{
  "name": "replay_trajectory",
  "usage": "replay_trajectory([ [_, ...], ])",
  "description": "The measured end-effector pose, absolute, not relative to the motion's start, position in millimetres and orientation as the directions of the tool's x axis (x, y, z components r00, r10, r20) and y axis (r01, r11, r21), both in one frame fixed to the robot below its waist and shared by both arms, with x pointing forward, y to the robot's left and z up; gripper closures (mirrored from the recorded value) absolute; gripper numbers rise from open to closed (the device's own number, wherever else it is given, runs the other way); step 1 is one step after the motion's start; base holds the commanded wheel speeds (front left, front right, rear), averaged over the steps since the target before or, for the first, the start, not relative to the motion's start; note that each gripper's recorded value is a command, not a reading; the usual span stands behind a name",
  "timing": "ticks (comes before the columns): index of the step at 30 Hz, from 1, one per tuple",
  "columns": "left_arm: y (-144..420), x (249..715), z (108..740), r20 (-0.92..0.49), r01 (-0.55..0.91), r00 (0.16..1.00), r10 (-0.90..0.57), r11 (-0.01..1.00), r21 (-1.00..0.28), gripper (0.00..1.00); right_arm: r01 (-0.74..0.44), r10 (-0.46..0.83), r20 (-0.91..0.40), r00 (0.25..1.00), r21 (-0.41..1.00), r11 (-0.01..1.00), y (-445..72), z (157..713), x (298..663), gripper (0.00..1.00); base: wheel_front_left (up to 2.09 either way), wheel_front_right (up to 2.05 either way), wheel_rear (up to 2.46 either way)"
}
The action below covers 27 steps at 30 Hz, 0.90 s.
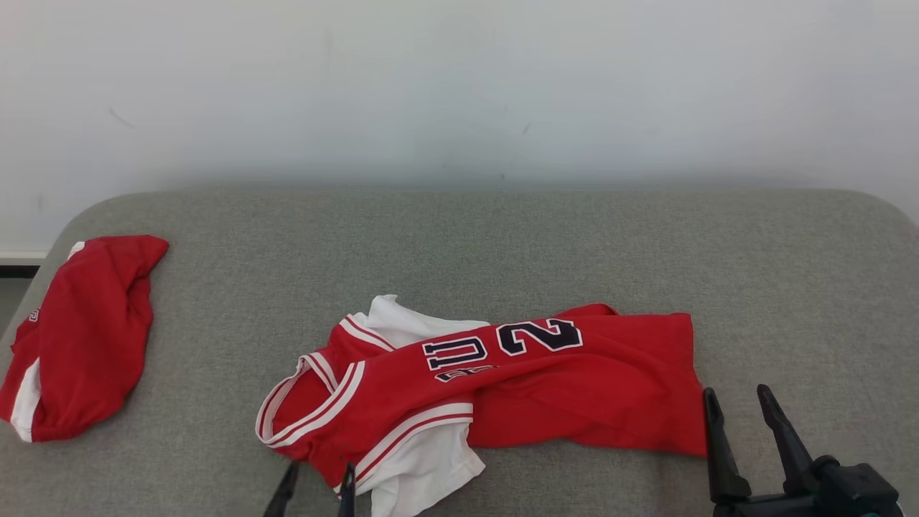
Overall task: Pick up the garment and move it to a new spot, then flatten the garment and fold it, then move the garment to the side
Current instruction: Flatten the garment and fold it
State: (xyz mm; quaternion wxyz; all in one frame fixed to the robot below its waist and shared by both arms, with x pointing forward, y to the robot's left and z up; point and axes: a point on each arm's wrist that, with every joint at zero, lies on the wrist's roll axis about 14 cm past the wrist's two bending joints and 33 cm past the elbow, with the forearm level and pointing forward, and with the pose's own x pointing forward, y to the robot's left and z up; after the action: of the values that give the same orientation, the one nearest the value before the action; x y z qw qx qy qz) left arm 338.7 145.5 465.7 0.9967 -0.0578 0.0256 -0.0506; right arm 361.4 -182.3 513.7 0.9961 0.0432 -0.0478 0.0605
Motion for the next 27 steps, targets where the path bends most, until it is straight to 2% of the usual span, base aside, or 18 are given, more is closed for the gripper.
replay_trajectory([
  [10,94,315,404,-0.250,0.222,0.931,-0.267,0.955,-0.197,0.00,-0.105,0.094,0.102,0.990,0.106,0.989,-182,512,354,0.00,0.00,0.00,0.00],
  [17,83,332,391,-0.300,0.226,0.909,-0.290,0.946,-0.231,0.00,-0.067,0.058,0.085,0.995,0.111,0.992,-193,506,350,0.00,0.00,0.00,0.00],
  [18,83,334,390,-0.302,0.220,0.908,-0.289,0.945,-0.241,0.45,-0.064,0.055,0.083,0.995,0.112,0.992,-193,506,349,0.00,0.00,0.00,0.00],
  [19,84,336,390,-0.305,0.214,0.908,-0.285,0.945,-0.247,0.95,-0.061,0.052,0.082,0.995,0.112,0.992,-194,505,349,0.00,0.00,0.00,0.00],
  [20,85,337,389,-0.309,0.211,0.908,-0.282,0.947,-0.243,1.00,-0.061,0.052,0.082,0.995,0.113,0.992,-194,505,348,0.00,0.00,0.00,0.00],
  [27,108,350,415,-0.223,0.149,0.953,-0.205,0.958,-0.245,1.00,-0.067,0.059,0.066,0.996,0.133,0.989,-189,499,348,0.00,0.00,0.00,0.00],
])
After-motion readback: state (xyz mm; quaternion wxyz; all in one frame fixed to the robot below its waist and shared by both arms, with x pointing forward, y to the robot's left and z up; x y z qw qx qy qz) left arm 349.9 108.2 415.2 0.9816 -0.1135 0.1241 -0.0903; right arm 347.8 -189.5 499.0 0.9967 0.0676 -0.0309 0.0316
